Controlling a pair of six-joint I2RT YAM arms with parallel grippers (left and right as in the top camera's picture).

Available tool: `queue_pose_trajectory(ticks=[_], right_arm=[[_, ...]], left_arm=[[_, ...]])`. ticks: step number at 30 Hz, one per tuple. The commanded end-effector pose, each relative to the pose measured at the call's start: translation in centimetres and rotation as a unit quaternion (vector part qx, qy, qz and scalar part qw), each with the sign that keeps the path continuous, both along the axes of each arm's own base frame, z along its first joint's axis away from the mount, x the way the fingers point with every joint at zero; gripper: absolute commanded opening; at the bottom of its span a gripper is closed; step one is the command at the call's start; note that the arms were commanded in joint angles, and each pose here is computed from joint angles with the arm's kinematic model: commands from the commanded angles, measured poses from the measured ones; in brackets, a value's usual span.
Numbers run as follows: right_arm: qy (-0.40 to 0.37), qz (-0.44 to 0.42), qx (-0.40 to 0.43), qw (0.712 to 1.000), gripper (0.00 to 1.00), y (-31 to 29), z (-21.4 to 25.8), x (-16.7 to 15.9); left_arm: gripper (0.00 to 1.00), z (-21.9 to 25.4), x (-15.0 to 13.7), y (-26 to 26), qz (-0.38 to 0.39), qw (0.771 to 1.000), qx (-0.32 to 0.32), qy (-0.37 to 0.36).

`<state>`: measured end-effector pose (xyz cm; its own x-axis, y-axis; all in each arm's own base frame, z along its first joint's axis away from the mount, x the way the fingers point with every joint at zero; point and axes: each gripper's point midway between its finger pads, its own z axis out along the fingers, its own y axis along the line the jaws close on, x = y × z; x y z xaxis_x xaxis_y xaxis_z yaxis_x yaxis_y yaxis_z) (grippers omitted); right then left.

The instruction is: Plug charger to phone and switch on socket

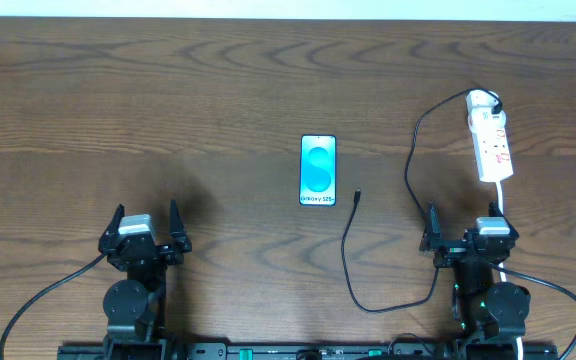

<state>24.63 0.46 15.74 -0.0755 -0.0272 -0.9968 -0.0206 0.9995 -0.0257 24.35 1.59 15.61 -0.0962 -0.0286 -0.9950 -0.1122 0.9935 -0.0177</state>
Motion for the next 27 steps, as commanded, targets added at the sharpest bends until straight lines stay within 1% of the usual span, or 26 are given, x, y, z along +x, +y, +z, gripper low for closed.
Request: queue_pose_trajectory(ticks=[1,18,20,21,24,25,27], right_arm=[[0.001,0.003,0.007,1.0,0.99,0.2,-0.1,0.0],[0.001,0.003,0.007,1.0,0.99,0.2,-0.1,0.0],[0.001,0.003,0.007,1.0,0.99,0.2,-0.1,0.0],[0.001,0.003,0.007,1.0,0.99,0.2,-0.1,0.0],[0.001,0.003,0.007,1.0,0.99,0.2,-0.1,0.0],[0.001,0.003,0.006,1.0,0.99,0.2,-0.1,0.0],[0.001,0.003,0.007,1.0,0.99,0.2,-0.1,0.0]], left_arm=[[0.86,-1.9,-0.1,0.4,0.01,1.0,0.011,0.028],[0.86,-1.9,-0.1,0.4,0.01,1.0,0.011,0.028],[0.86,-1.6,0.0,0.1,0.002,1.0,-0.003,0.022],[0.86,-1.7,0.1,-1.3,-0.036,0.999,-0.02,0.021],[0.86,-1.7,0.0,-3.9,-0.111,0.993,-0.033,0.023],[0.86,-1.3,-0.1,-4.8,-0.138,0.99,-0.035,0.016],[0.86,0.6,-0.2,-6.2,-0.18,0.983,-0.035,-0.021]])
